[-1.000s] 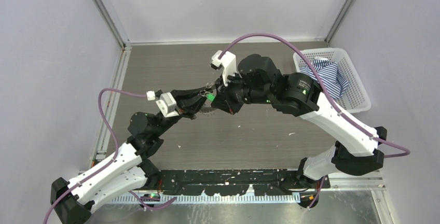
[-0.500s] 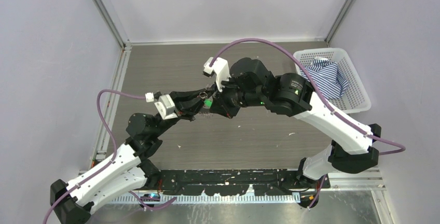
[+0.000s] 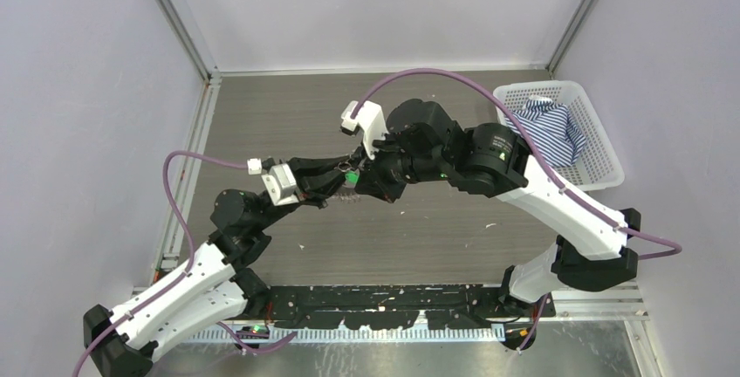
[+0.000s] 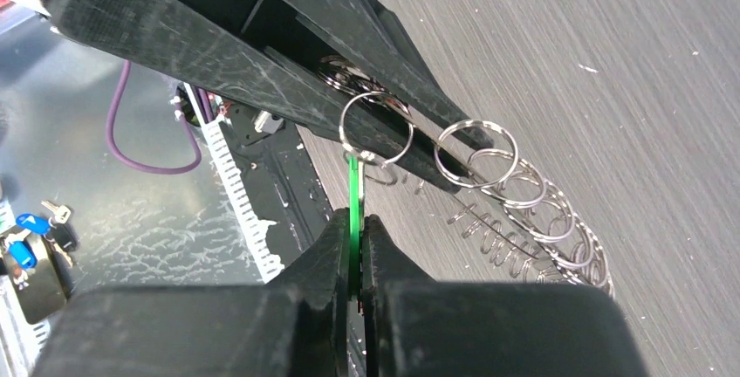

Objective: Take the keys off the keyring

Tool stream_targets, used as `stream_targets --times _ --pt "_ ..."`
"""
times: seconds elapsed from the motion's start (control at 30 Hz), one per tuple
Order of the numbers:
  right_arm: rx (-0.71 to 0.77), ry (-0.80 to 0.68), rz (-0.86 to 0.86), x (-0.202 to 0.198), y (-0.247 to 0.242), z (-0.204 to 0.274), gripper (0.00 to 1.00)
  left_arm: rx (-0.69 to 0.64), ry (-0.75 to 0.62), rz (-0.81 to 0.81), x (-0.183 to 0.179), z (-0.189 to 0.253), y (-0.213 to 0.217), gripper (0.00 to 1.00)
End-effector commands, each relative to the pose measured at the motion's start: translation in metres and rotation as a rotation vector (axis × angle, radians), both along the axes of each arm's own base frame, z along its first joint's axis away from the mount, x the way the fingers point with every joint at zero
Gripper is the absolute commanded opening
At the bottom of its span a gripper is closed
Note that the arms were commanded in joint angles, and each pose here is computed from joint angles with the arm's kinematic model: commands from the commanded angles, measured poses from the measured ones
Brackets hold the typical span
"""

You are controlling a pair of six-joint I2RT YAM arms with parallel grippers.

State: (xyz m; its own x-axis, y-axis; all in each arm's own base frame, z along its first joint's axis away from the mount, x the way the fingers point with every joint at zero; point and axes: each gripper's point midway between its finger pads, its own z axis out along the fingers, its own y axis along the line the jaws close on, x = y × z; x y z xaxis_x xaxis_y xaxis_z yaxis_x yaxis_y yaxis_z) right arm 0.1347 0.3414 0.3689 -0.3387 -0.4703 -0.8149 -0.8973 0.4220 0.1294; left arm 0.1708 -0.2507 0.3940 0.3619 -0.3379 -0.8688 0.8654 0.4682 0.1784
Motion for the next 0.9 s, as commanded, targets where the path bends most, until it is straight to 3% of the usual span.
stream_targets --times 0.0,0.87 --pt "0.050 -0.060 0.021 0.000 0.000 0.025 0.01 -0.036 -0.098 -0.021 -0.015 0.034 0.007 0.00" --pt "-0.010 -0.080 0.018 0.002 -0.005 0.019 0.01 0.029 -0.171 -0.095 -0.042 0.038 0.010 0.00"
